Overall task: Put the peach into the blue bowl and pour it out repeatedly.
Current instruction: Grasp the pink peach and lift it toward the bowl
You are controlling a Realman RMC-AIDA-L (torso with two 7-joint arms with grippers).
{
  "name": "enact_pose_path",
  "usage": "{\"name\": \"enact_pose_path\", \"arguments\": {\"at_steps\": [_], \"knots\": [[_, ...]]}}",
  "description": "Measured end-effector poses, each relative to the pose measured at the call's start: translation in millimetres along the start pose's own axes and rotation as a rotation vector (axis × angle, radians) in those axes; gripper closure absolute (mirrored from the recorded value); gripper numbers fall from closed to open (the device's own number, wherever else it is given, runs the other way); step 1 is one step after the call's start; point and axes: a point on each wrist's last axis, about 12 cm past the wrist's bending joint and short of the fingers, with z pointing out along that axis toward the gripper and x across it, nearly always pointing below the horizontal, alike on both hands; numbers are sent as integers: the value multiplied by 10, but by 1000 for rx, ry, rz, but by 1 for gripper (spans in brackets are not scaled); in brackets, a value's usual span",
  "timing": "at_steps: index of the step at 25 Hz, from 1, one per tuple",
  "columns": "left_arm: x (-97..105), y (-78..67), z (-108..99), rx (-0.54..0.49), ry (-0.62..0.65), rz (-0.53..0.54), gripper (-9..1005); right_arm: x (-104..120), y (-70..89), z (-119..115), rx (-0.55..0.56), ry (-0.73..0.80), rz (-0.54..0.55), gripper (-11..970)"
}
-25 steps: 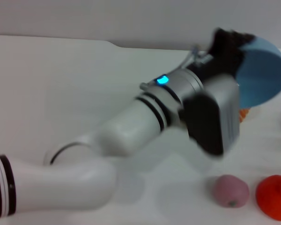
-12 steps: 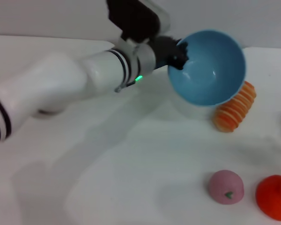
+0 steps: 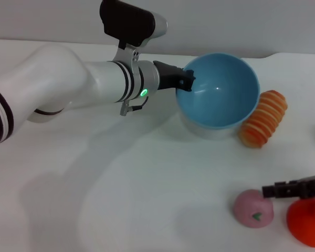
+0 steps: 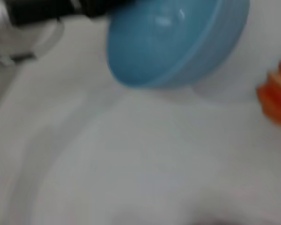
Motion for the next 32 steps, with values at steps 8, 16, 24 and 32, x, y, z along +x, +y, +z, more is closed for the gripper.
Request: {"name": "enact_pose_path", "arguments": {"at_steps": [8,16,24,32], "knots": [[27,-9,3,-3,3,0,996,-39,24,343,46,124,-47,361],[20,-7,4,-7,-3,-7,996,-53,24,373,43,114,-47,367],[22,-2,4,-13,-6,-11,997,-68,35,366,30,98,-106,555],[75,-9,4,-13,5,-17,998,-222,199,165,-95,-36,-274,822]]}}
